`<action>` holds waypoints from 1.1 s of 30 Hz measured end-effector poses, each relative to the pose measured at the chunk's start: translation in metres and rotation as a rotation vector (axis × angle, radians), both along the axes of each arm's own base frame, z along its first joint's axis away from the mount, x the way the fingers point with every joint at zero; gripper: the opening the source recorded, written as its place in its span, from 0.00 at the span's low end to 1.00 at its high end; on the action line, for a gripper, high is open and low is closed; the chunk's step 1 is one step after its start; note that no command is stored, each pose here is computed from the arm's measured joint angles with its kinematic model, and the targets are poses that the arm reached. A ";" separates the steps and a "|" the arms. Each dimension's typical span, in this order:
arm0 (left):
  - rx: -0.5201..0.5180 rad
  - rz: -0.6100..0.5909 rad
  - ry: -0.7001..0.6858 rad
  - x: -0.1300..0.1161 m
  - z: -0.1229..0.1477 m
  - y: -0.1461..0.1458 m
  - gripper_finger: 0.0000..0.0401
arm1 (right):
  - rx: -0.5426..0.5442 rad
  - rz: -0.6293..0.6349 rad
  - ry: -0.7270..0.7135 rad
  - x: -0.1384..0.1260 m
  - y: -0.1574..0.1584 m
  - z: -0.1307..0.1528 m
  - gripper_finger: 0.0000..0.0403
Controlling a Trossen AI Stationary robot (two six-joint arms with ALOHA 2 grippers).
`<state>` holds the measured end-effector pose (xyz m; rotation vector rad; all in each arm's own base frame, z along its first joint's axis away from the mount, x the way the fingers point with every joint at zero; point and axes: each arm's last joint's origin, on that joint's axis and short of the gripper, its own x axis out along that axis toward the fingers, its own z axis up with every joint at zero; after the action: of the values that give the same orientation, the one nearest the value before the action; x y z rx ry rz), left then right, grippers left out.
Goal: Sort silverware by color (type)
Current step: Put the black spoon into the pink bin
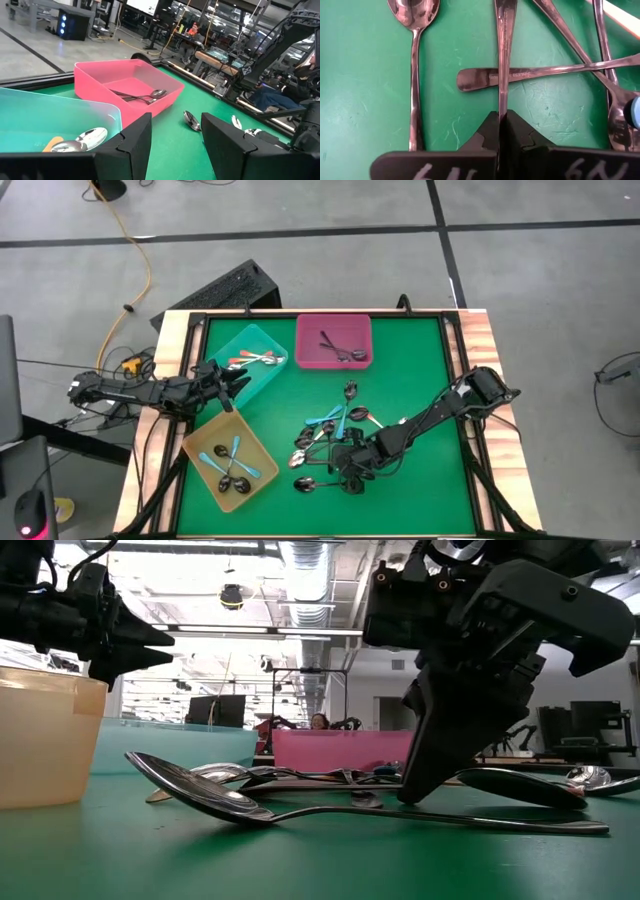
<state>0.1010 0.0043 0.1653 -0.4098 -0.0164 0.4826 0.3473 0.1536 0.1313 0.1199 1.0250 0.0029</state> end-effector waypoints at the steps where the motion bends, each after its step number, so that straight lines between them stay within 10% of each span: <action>1: 0.000 0.000 0.000 0.000 0.000 0.000 0.39 | -0.005 0.008 -0.001 0.000 0.000 0.000 0.05; 14: -0.008 0.000 -0.007 0.000 0.000 0.000 0.39 | -0.087 0.105 -0.002 -0.002 -0.019 0.018 0.04; 26: -0.025 0.020 -0.044 0.000 0.003 0.000 0.39 | -0.336 -0.094 -0.372 -0.014 -0.122 0.142 0.04; 33: -0.023 0.023 -0.039 0.000 0.003 0.001 0.39 | -0.523 -0.272 -0.573 0.000 -0.197 0.164 0.04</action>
<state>0.1008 0.0048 0.1679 -0.4416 -0.0538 0.4972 0.3471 -0.0435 0.2949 -0.2119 0.4068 -0.4523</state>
